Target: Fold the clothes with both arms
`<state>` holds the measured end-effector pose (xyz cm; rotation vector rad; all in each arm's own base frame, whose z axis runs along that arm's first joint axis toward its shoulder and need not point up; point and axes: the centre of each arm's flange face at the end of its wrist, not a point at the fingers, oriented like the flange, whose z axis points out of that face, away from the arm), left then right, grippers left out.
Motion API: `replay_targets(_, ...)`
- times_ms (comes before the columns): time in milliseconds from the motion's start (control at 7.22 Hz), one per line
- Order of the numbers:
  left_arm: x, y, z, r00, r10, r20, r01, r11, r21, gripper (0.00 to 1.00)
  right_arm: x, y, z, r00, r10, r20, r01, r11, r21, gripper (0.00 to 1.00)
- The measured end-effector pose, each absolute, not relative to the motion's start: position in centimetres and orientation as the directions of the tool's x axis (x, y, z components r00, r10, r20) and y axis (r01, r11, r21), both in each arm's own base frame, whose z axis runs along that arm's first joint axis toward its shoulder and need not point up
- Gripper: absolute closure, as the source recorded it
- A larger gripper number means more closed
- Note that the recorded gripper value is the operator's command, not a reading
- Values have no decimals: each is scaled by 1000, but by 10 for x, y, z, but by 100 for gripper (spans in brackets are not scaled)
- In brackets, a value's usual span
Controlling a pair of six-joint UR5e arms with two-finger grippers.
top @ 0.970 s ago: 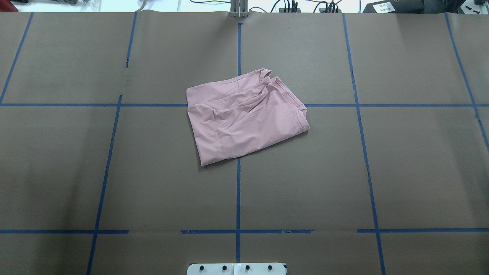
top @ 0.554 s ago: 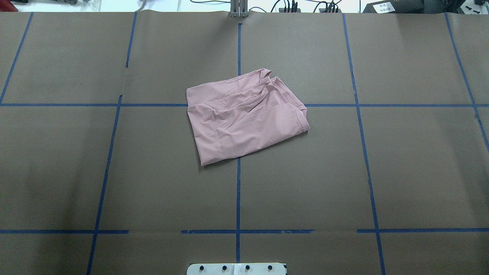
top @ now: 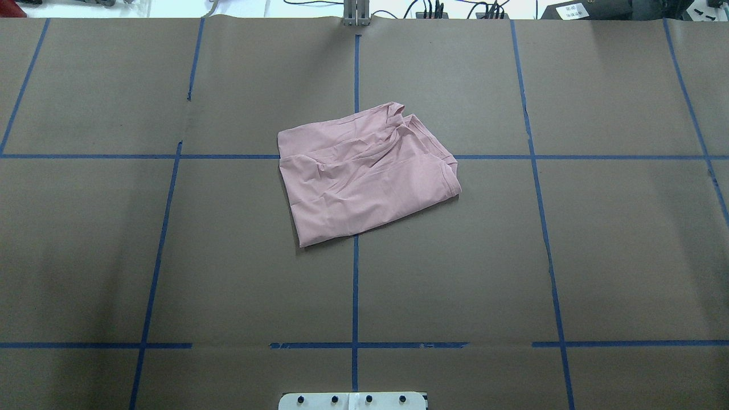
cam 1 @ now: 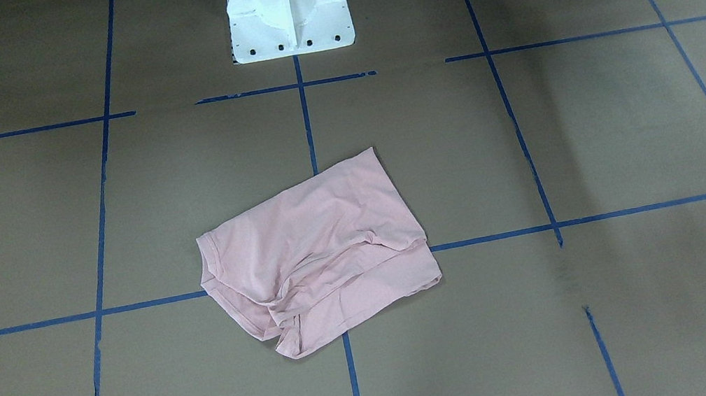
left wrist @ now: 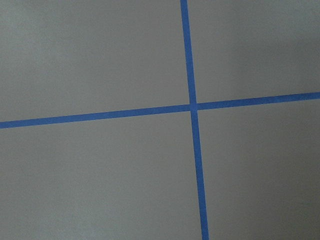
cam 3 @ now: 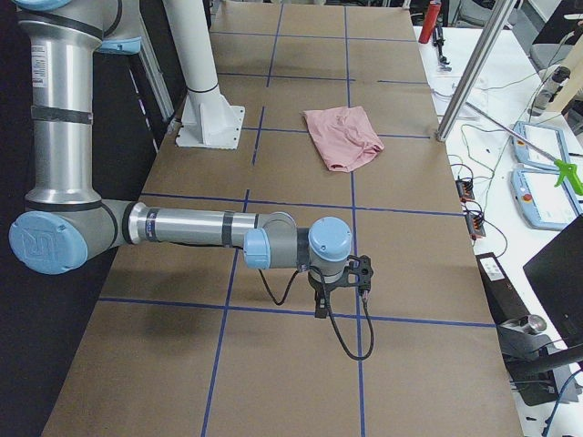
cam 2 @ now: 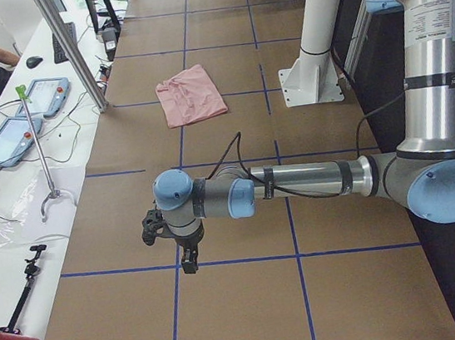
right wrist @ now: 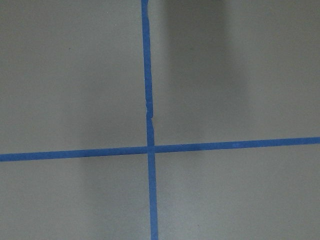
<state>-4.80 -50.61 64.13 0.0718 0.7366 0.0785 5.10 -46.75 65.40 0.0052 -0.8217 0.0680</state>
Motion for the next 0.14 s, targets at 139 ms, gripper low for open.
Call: replay_targets(139,-48,-506,641,738,97,-668,-46,995,93,0,51,-467,655,678,59,732,-63,998,-23,0)
